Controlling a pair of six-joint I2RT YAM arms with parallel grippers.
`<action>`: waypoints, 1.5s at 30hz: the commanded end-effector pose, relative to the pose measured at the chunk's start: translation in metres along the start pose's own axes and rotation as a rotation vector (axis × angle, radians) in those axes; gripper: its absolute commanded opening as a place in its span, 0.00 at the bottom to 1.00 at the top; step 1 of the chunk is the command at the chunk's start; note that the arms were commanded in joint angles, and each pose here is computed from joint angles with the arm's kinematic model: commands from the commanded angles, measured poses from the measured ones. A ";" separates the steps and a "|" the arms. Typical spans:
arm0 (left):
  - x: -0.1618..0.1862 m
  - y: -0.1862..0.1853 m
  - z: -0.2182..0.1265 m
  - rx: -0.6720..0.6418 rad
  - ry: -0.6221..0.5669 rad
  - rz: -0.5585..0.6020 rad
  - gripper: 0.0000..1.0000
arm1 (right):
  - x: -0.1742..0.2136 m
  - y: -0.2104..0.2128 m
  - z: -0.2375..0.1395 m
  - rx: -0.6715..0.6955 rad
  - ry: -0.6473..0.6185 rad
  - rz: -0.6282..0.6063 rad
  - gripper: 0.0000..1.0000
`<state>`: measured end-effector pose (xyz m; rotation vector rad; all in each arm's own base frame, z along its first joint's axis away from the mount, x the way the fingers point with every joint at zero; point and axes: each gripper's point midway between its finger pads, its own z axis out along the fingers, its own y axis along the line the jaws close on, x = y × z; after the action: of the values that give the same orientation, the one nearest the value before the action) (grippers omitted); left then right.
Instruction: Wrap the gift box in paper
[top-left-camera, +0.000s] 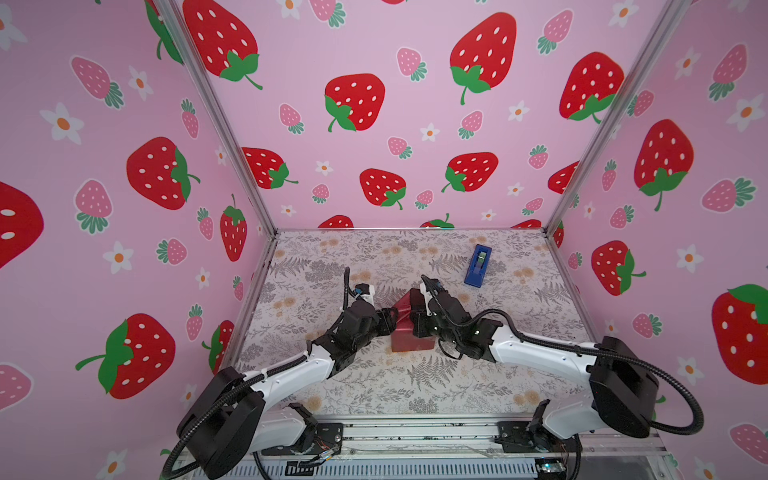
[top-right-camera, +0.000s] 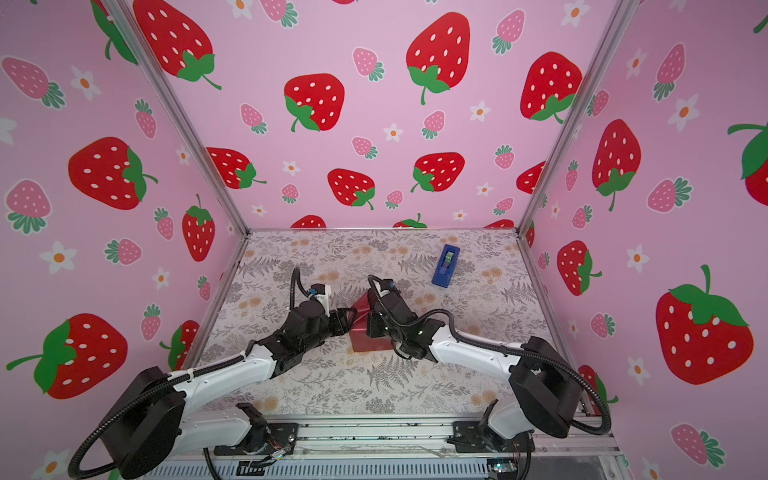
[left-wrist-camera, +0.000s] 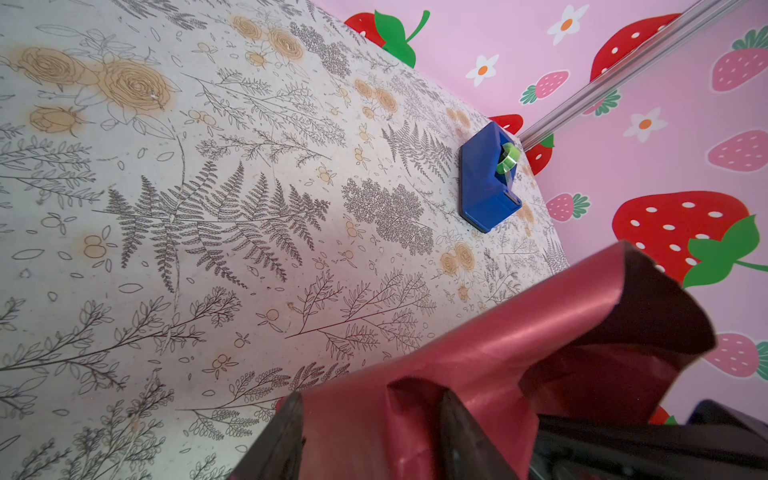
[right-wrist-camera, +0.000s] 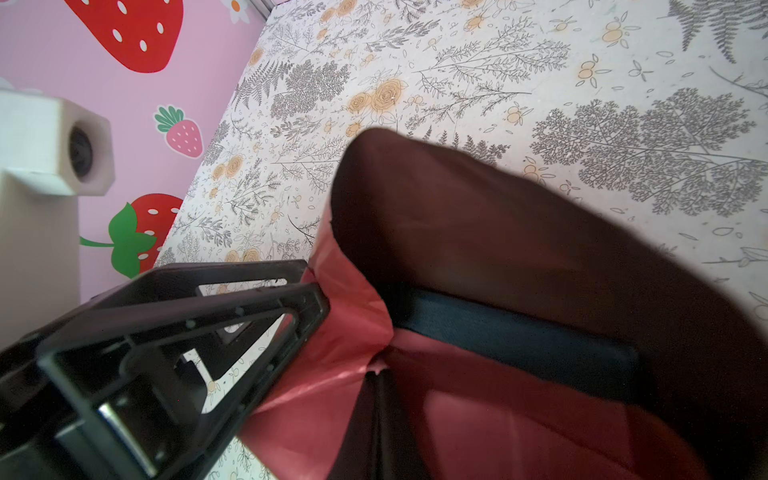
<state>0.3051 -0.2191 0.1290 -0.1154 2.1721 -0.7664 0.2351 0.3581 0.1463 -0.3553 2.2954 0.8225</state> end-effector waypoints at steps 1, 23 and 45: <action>0.008 0.006 -0.002 -0.052 0.044 0.021 0.56 | 0.043 -0.024 0.001 0.087 0.157 -0.005 0.06; 0.019 0.015 0.000 -0.107 0.100 0.053 0.59 | -0.001 0.034 0.008 -0.076 0.130 -0.058 0.06; 0.018 0.000 -0.012 -0.035 0.124 0.051 0.62 | 0.021 -0.016 0.006 0.050 0.170 -0.021 0.03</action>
<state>0.2898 -0.2147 0.1301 -0.0526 2.2504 -0.7096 0.2371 0.3643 0.1492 -0.4380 2.3635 0.8277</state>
